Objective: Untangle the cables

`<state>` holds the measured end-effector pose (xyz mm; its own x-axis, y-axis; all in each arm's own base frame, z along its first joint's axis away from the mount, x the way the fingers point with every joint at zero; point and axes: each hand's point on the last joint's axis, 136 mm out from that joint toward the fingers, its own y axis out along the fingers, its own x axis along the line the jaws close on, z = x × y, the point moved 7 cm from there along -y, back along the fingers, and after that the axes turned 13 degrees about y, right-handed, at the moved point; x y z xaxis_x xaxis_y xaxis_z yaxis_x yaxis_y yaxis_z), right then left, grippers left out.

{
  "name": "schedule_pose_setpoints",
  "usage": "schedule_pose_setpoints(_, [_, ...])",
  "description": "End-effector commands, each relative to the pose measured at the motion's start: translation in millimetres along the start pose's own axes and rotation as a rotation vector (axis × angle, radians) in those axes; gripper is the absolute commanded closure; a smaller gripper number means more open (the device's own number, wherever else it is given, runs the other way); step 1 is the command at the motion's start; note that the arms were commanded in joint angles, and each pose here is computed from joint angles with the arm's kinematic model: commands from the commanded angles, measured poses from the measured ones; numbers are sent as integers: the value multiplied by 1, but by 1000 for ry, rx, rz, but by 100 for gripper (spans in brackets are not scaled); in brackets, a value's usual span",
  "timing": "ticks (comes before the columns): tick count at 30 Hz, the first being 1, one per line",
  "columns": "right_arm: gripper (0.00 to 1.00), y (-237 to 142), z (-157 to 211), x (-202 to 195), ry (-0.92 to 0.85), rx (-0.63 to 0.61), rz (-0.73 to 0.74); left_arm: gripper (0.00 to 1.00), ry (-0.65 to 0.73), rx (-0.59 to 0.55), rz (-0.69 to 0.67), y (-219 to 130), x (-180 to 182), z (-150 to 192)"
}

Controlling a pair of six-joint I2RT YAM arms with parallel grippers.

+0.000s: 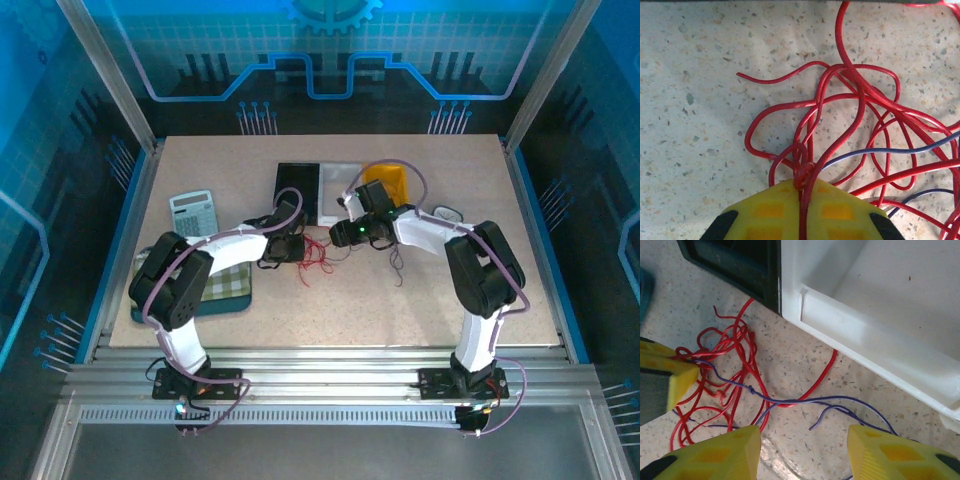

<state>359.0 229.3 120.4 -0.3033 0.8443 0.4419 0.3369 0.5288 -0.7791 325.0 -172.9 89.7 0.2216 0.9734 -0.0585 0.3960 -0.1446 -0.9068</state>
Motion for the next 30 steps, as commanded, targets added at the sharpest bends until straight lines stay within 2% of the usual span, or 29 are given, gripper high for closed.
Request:
schedule_pose_setpoints(1, [51, 3, 2, 4, -40, 68, -17, 100, 37, 63, 28, -2, -3, 17])
schedule_pose_setpoints(12, [50, 6, 2, 11, -44, 79, -59, 100, 46, 75, 55, 0, -6, 18])
schedule_pose_setpoints(22, [47, 29, 9, 13, 53, 181, -148, 100, 50, 63, 62, -2, -8, 14])
schedule_pose_setpoints(30, [45, 39, -10, 15, 118, 104, -176, 100, 55, 66, 74, -3, -9, 16])
